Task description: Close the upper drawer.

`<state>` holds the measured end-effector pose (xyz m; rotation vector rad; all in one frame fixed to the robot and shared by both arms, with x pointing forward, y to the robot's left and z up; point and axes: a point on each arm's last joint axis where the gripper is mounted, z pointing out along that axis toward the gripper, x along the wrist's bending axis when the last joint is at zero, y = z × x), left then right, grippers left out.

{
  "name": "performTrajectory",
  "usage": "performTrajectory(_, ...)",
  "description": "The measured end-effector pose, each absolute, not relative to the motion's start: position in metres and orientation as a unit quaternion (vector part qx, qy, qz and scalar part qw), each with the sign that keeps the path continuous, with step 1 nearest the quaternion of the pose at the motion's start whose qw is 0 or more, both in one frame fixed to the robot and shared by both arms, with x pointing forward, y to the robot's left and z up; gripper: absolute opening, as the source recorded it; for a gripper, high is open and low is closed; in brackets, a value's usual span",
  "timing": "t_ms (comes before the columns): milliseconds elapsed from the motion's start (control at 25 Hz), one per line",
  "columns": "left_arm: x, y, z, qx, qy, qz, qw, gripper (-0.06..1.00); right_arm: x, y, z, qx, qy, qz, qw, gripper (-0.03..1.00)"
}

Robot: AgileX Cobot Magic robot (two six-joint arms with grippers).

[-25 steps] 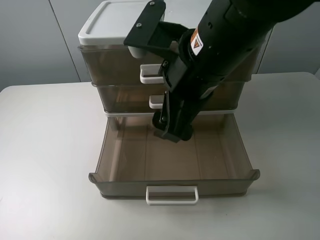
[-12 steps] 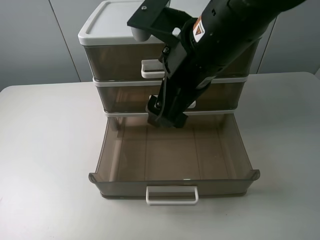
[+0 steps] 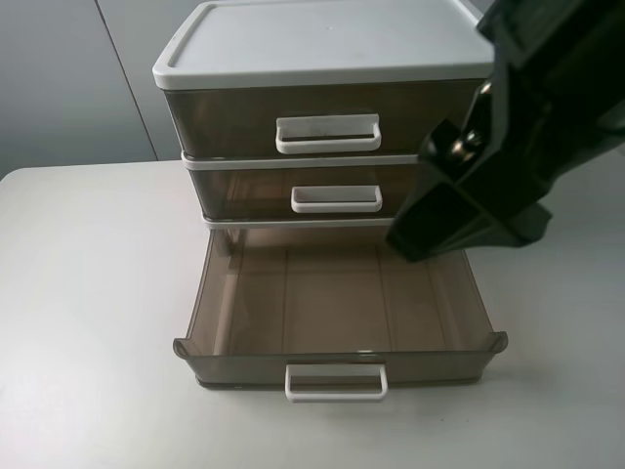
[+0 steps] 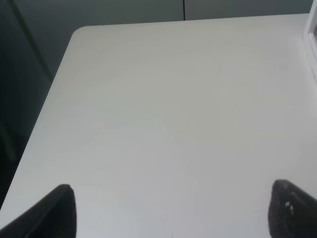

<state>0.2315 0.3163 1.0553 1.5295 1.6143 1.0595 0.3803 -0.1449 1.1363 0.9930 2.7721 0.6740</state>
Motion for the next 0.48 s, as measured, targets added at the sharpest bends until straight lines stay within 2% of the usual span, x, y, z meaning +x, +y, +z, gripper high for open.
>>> performTrajectory(280, 0.231, 0.316, 1.055, 0.586, 0.618, 0.406, 0.333, 0.74, 0.371, -0.254, 1.177, 0.497, 0.791, 0.232, 0.270, 0.69)
performTrajectory(480, 0.231, 0.316, 1.055, 0.586, 0.618, 0.406, 0.333, 0.74, 0.316, -0.302, 1.175, 0.575, 0.700, 0.244, 0.346, 0.69)
